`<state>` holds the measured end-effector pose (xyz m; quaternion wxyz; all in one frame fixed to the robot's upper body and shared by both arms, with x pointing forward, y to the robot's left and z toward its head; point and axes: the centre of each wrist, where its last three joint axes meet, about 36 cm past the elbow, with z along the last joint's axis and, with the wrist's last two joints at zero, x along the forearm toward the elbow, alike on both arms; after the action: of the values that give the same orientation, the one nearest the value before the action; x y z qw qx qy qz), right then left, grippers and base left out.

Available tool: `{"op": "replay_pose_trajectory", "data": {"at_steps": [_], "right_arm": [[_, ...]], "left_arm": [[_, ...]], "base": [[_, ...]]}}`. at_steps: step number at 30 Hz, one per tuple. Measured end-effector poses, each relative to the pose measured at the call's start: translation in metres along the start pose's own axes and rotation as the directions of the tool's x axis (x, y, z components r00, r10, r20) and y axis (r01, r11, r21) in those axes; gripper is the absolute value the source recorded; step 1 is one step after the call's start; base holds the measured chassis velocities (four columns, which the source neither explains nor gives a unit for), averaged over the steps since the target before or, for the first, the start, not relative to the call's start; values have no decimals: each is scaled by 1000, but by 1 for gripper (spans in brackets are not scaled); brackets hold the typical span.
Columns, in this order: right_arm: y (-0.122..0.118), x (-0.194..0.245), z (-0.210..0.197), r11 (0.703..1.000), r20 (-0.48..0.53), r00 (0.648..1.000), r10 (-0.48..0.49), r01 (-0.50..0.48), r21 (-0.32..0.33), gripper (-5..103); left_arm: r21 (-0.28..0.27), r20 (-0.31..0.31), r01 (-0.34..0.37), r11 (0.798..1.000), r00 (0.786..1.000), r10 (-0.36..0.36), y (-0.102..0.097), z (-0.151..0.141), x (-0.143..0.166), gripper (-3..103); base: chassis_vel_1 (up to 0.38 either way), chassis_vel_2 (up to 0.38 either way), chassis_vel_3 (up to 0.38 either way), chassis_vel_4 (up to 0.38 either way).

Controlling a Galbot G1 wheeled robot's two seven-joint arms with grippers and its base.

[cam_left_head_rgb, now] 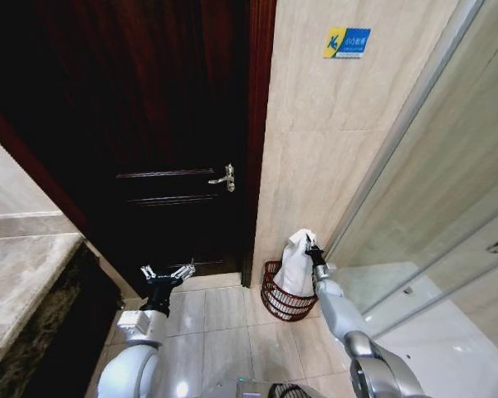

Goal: Discard the used towel into the hamper.

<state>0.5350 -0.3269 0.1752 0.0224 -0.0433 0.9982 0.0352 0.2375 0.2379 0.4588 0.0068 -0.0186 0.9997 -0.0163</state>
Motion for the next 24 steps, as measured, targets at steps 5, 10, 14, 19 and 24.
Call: {"op": "replay_pose_trajectory", "data": {"at_steps": [5, 10, 14, 19, 24], "right_arm": [[-2, 13, 14, 1000, -92, 996, -14, 14, -3, 4], [-1, 24, 25, 999, -151, 988, -28, 31, 21, 4], [-1, 33, 31, 998, -206, 978, -36, 45, 40, 4], [-4, 43, 37, 996, -252, 967, -43, 60, 59, 4], [-7, 52, 41, 996, -269, 962, -41, 60, 63, 4]], "left_arm": [[0, 0, 0, 1000, 1000, 0, 0, 0, 0, 100], [0, 0, 0, 1000, 1000, 0, 0, 0, 0, 100], [0, 0, 0, 1000, 1000, 0, 0, 0, 0, 100], [0, 0, 0, 1000, 1000, 0, 0, 0, 0, 100], [0, 0, 0, 1000, 1000, 0, 0, 0, 0, 100]], "base": [[0, 0, 0, 0], [0, 0, 0, 0], [0, 0, 0, 0], [0, 0, 0, 0], [0, 0, 0, 0]]}}
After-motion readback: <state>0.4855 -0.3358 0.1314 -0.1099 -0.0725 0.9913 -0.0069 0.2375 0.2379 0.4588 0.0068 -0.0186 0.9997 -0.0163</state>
